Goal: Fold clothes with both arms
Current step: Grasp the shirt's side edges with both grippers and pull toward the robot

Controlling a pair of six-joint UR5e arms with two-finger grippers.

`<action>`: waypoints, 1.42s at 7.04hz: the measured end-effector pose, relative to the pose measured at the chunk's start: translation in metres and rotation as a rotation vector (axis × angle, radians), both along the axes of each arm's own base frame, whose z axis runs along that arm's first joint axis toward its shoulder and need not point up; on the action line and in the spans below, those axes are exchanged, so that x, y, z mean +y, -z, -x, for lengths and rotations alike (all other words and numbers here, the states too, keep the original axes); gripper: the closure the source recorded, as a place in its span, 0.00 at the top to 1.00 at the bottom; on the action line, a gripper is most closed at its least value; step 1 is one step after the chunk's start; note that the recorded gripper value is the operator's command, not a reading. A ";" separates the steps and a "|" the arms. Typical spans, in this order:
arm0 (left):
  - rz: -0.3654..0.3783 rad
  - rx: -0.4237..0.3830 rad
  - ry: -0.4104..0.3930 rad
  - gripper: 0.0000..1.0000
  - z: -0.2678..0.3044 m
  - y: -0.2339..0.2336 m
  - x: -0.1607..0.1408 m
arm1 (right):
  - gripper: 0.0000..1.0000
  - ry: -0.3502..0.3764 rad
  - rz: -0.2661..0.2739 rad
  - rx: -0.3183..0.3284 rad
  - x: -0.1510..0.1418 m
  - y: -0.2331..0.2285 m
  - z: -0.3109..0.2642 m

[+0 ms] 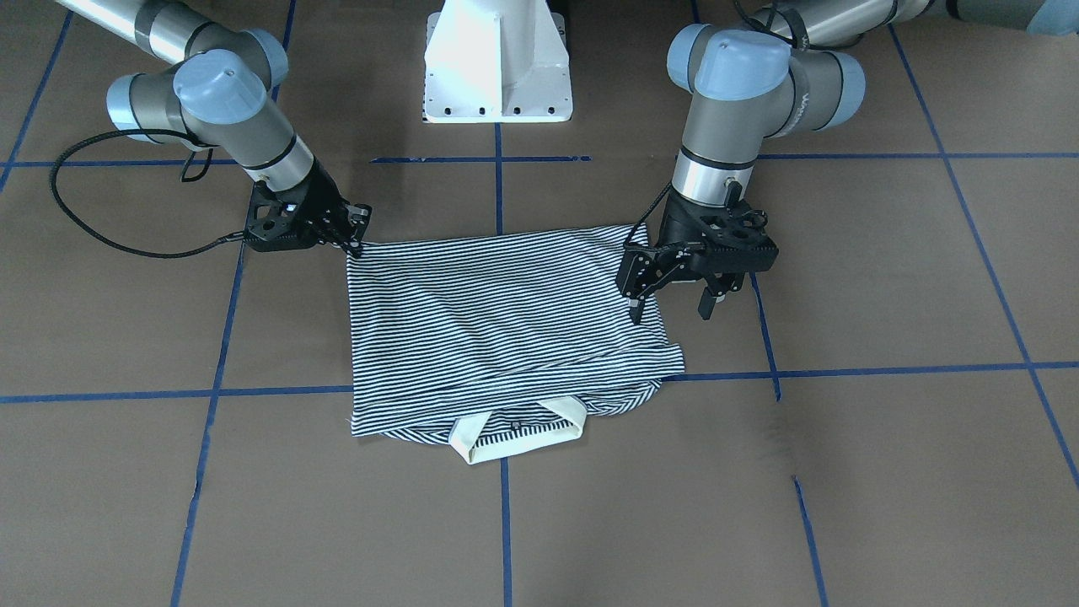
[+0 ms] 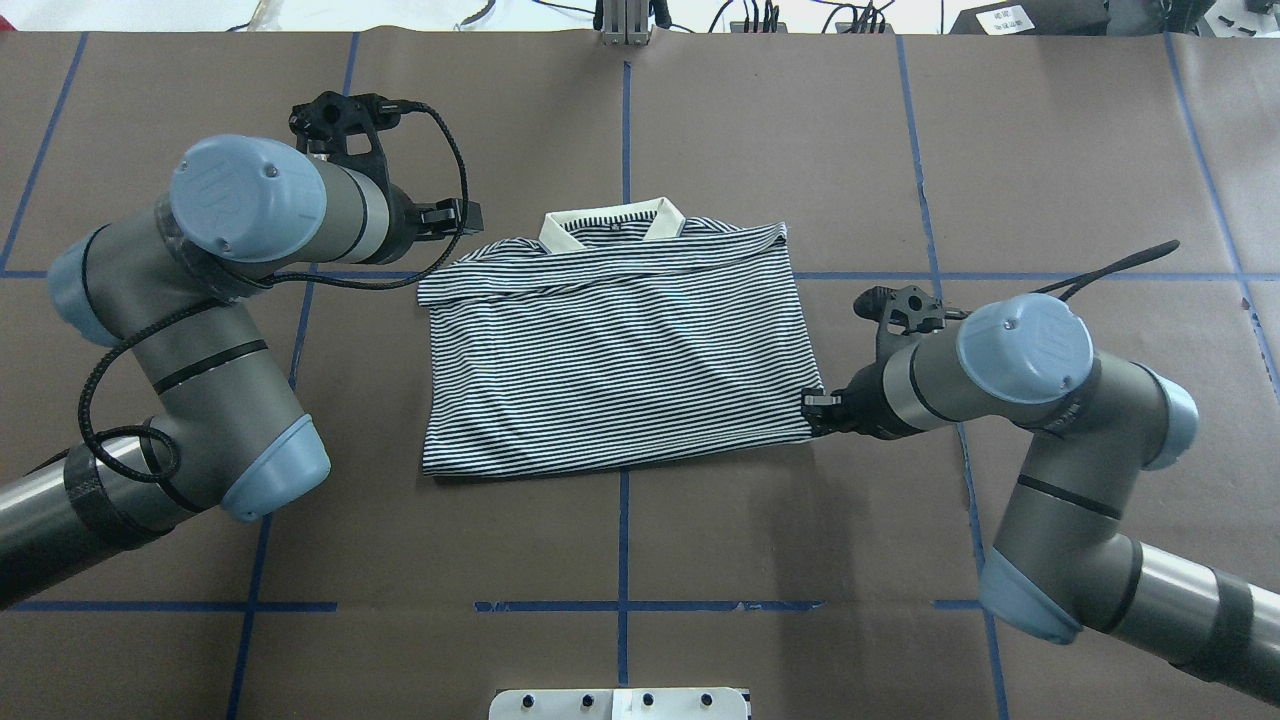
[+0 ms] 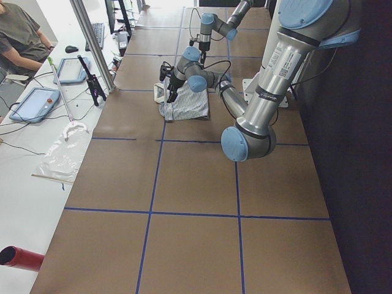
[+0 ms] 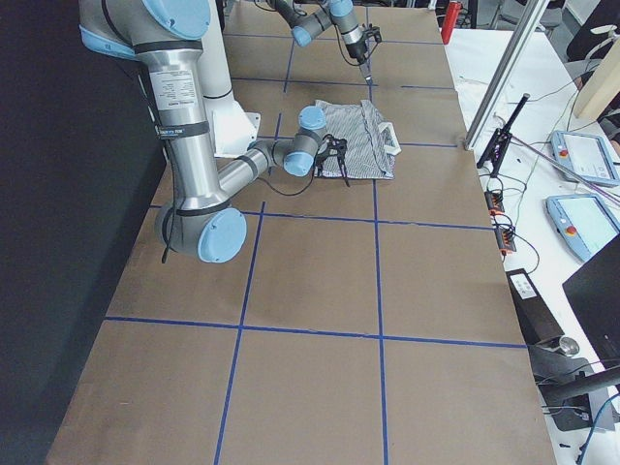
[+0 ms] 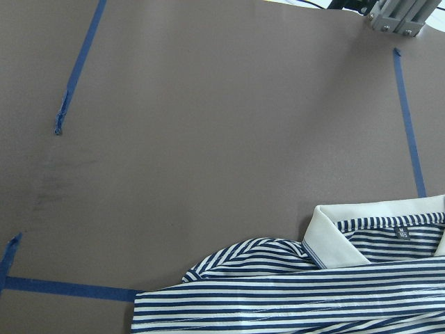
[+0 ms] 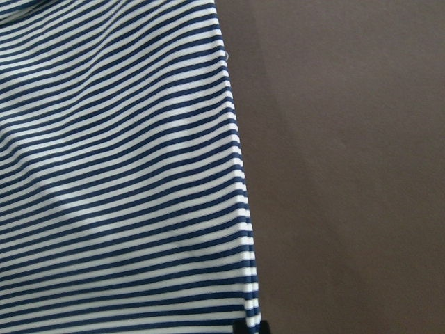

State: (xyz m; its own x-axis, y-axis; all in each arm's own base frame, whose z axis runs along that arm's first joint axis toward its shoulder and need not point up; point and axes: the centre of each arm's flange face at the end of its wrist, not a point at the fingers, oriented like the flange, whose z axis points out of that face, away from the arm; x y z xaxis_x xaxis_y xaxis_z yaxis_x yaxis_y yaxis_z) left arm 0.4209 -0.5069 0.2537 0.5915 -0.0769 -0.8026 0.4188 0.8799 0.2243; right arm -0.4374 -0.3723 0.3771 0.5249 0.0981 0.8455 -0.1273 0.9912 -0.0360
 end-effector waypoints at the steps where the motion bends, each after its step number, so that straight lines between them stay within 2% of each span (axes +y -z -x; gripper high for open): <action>1: -0.003 0.005 0.000 1.00 0.001 0.003 0.001 | 0.00 0.028 0.012 0.009 0.033 -0.012 -0.025; 2: -0.003 0.009 -0.001 1.00 0.001 0.005 0.002 | 0.00 0.067 0.036 0.019 0.070 -0.019 -0.041; 3: -0.004 0.012 -0.003 1.00 0.000 0.006 0.004 | 0.07 0.115 0.073 0.022 0.109 -0.021 -0.042; 4: -0.005 0.013 -0.006 1.00 -0.001 0.006 0.005 | 0.99 0.166 0.105 0.024 0.144 -0.019 -0.034; 5: -0.005 0.014 -0.010 1.00 -0.002 0.006 0.006 | 1.00 0.207 0.124 0.022 0.168 -0.015 -0.027; 6: 0.004 0.021 -0.030 1.00 -0.004 0.006 0.009 | 1.00 0.224 0.126 0.004 0.179 -0.005 -0.028; 7: 0.031 0.041 -0.076 1.00 -0.008 0.005 0.016 | 1.00 0.204 0.117 -0.028 0.173 0.010 -0.038; 8: 0.094 0.083 -0.117 1.00 -0.019 0.005 0.033 | 1.00 0.148 0.099 -0.069 0.151 0.028 -0.049; 10: 0.322 0.167 -0.083 0.98 -0.070 0.000 0.097 | 1.00 0.018 0.052 -0.150 0.099 0.064 -0.066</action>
